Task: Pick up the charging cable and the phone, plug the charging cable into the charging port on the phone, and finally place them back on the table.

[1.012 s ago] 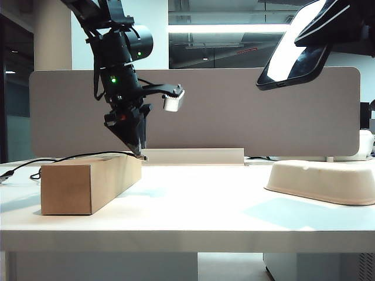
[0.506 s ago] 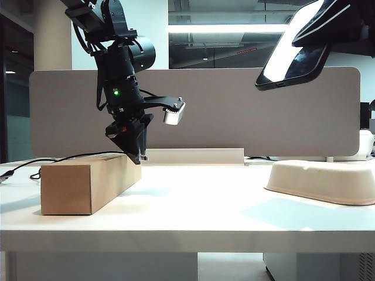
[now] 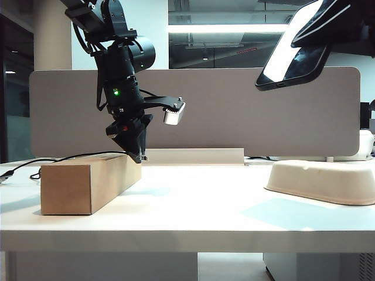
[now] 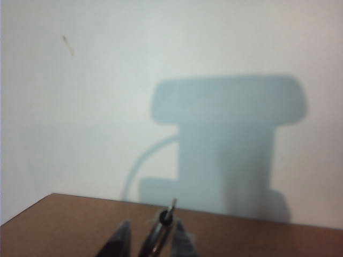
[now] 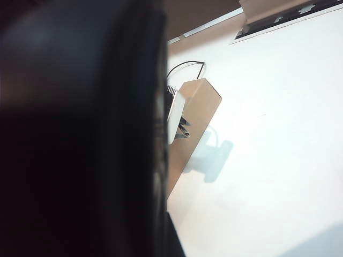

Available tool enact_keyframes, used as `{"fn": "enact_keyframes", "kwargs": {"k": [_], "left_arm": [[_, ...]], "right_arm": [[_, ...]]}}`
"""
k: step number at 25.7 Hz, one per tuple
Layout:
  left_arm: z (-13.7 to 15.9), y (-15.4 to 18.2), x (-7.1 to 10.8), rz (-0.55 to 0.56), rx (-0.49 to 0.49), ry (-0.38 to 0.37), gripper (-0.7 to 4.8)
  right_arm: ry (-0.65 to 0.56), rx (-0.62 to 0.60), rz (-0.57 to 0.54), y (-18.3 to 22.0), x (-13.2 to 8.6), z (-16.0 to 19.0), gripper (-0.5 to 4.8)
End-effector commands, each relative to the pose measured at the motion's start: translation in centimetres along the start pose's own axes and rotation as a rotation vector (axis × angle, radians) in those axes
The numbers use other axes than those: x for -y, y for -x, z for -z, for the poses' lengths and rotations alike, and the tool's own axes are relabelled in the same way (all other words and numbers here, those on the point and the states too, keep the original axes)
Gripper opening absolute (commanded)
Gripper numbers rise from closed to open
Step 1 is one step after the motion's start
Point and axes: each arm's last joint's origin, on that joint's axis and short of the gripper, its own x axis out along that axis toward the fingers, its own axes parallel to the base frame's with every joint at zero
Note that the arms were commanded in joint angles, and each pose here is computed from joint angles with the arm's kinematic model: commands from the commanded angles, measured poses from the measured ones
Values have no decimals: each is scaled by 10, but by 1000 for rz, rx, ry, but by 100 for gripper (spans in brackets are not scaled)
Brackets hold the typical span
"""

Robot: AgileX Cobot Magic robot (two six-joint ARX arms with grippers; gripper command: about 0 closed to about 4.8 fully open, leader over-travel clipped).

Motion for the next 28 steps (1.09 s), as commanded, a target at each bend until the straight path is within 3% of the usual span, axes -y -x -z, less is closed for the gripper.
{"fn": "enact_keyframes", "kwargs": {"k": [1,5,6,10,17,22,28], "left_arm": [[0,1,-2,-10,3,0,43],[0,1,-1,-9,2,0,36],[0,1,-1,-9,2,1,-6],[0,1,-1,-10,3,4,-6],[-2,29,-5,-63,45,123,-6],[-7,63,-6,-87,179,290,-6],[-12,92,-4,-37,348,515,-6]], "right_arm": [[37,35,-28,1,-5,-6,-9],[37,35,-28,1,-5,-6,-9],[37,35,-28,1,-5,-6,-9],[37,35,-27,1,-4,-5,-9],[53,39,-26,1,-5,-6,-9],[75,77,-24,1,-6,-9,-9],[120,136,-63,2,-11,-15,-9]]}}
